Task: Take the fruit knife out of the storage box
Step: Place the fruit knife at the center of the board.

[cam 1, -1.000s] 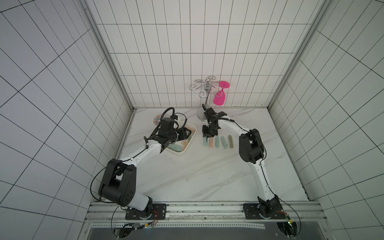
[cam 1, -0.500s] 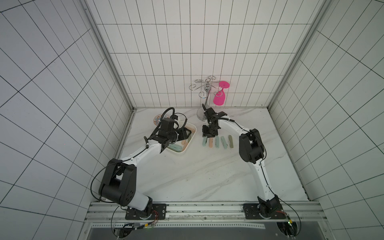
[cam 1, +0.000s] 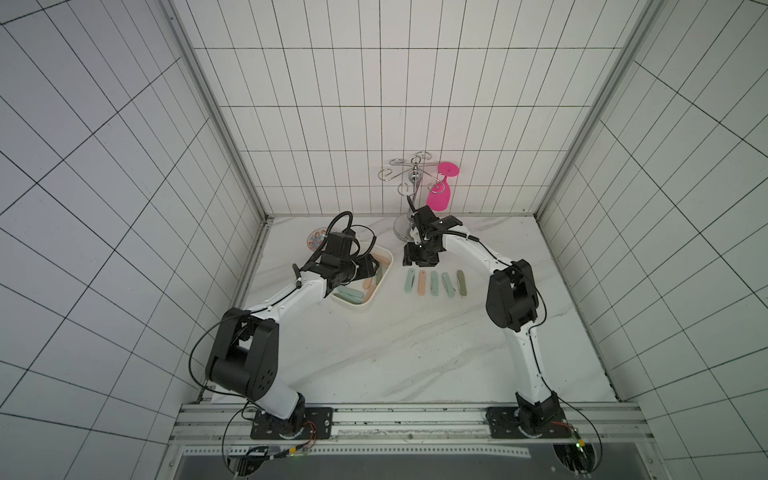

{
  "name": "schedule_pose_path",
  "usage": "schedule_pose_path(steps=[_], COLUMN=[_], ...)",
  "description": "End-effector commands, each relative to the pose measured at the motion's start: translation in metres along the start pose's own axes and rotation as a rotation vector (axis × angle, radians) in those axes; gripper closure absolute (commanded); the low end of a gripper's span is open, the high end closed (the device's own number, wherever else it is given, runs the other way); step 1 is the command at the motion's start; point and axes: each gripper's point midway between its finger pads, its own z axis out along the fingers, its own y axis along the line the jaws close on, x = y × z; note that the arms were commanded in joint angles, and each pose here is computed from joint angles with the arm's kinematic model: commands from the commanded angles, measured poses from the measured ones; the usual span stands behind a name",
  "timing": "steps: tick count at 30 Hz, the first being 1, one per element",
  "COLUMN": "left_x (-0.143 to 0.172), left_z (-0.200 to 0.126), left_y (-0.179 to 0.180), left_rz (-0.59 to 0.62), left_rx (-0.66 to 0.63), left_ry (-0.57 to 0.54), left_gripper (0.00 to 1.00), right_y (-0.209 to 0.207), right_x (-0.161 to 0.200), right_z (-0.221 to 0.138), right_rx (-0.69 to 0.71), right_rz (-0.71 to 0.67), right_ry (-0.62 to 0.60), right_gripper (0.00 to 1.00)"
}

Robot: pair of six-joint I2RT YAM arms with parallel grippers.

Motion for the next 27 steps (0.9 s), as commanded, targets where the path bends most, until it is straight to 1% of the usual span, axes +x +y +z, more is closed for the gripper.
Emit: schedule_pose_path(steps=[1,2,6,8,11,19,27], left_x=[0.0,-0.001,-0.006,-0.008,-0.012,-0.012,-0.011], left_z=[0.011,0.014,0.028,0.036,0.049,0.083,0.107], left_y=[0.019,0.022,0.037,0.048,0.06,0.075,0.075], left_rz=[0.004,-0.001,-0.038,-0.07,-0.108,-0.18,-0.18], left_rx=[-0.093,-0.11,-0.189,-0.252,-0.312,-0.363,-0.367], left_ry=[0.032,0.034,0.034,0.04,0.043,0.068,0.087], left_gripper=[0.41,0.41,0.41,0.41,0.41,0.42,0.44], right_y=[0.015,0.016,0.018,0.019,0.019,0.012,0.009], right_x=[-0.011,-0.011,-0.008,-0.004,-0.001,0.002,0.003], right_z=[-0.057,-0.065,-0.09,-0.098,-0.105,-0.112,-0.114], right_rx=[-0.008,-0.006,-0.011,-0.014,-0.018,-0.016,-0.025], right_rz=[-0.07,-0.077,-0.1,-0.112,-0.127,-0.126,-0.12], right_ry=[-0.086,-0.095,-0.124,-0.131,-0.135,-0.139,-0.14], right_gripper=[0.19,0.0,0.01,0.01,0.01,0.01,0.02])
